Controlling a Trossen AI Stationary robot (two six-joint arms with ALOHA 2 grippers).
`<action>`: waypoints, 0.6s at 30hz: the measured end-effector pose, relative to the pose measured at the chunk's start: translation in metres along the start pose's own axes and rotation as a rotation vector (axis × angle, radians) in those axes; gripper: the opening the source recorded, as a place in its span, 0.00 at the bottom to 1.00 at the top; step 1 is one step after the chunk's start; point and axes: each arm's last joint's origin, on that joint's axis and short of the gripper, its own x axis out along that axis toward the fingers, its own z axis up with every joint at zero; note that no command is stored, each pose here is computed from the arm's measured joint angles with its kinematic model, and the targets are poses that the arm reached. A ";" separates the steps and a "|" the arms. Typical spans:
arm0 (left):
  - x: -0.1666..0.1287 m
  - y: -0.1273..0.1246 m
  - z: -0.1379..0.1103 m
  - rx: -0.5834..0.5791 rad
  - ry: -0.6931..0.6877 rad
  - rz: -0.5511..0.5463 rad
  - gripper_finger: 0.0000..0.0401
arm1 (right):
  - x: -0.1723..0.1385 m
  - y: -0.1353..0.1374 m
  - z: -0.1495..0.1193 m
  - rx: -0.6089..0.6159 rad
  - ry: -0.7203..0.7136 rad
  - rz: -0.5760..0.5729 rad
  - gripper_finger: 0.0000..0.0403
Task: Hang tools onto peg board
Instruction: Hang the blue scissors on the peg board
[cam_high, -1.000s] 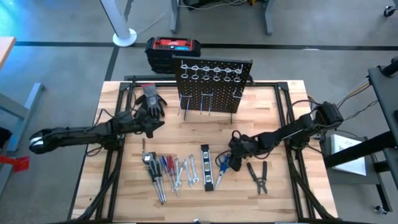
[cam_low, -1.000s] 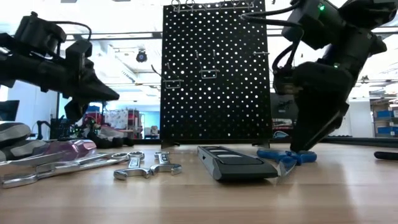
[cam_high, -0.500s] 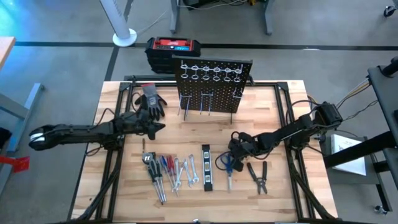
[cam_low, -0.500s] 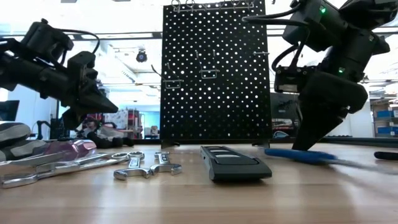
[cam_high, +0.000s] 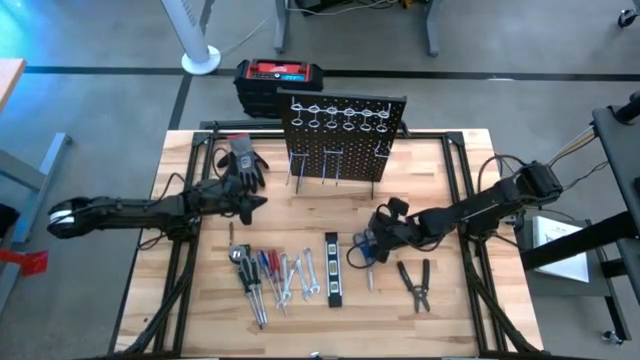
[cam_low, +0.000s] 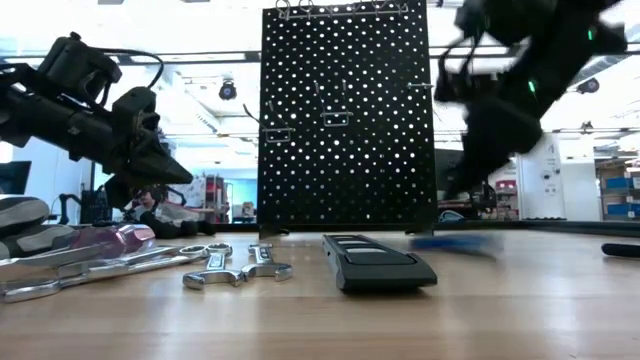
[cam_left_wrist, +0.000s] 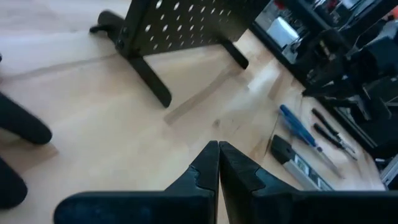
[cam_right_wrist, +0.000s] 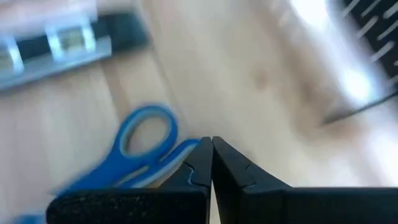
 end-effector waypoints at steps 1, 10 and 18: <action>0.000 -0.001 0.001 0.007 -0.016 -0.010 0.00 | -0.004 0.001 0.004 -0.022 -0.023 -0.032 0.01; 0.006 -0.013 0.016 0.060 -0.112 -0.117 0.01 | -0.018 0.005 0.026 0.010 -0.108 -0.053 0.00; 0.019 -0.011 0.017 0.117 -0.077 -0.032 0.10 | -0.014 0.006 0.013 0.392 0.081 0.064 0.22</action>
